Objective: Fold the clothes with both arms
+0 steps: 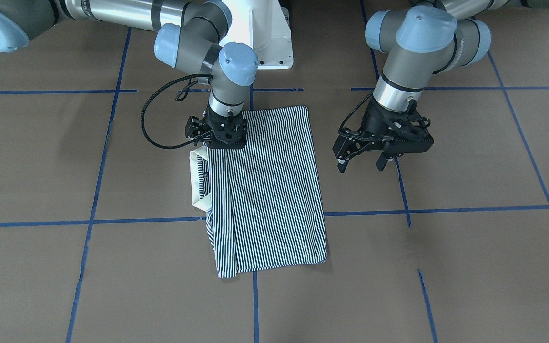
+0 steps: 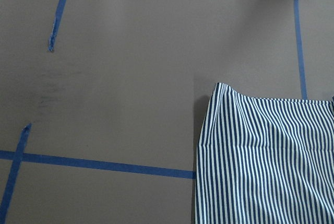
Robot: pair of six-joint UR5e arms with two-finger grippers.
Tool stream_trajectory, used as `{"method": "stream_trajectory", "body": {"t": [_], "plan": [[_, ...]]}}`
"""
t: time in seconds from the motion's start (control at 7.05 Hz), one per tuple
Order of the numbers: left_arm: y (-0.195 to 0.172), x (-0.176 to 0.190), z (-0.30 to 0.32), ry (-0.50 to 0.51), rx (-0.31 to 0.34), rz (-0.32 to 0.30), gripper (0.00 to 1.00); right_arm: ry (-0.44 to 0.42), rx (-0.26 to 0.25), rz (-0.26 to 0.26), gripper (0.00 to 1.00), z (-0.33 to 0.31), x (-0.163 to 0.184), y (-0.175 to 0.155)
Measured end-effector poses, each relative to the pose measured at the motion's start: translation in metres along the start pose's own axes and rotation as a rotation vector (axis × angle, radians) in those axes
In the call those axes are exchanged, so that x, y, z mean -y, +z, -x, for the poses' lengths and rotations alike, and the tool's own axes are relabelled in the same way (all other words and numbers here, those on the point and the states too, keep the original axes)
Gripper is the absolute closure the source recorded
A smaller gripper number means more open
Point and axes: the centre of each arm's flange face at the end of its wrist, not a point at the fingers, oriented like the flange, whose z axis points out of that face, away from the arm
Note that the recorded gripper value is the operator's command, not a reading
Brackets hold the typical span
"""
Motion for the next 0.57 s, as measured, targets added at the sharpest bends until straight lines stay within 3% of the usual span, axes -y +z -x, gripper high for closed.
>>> {"method": "stream_trajectory", "body": {"t": [0.57], "plan": [[0.001, -0.001, 0.000, 0.001, 0.000, 0.001, 0.00, 0.000, -0.019, 0.004, 0.00, -0.013, 0.004, 0.008]]}}
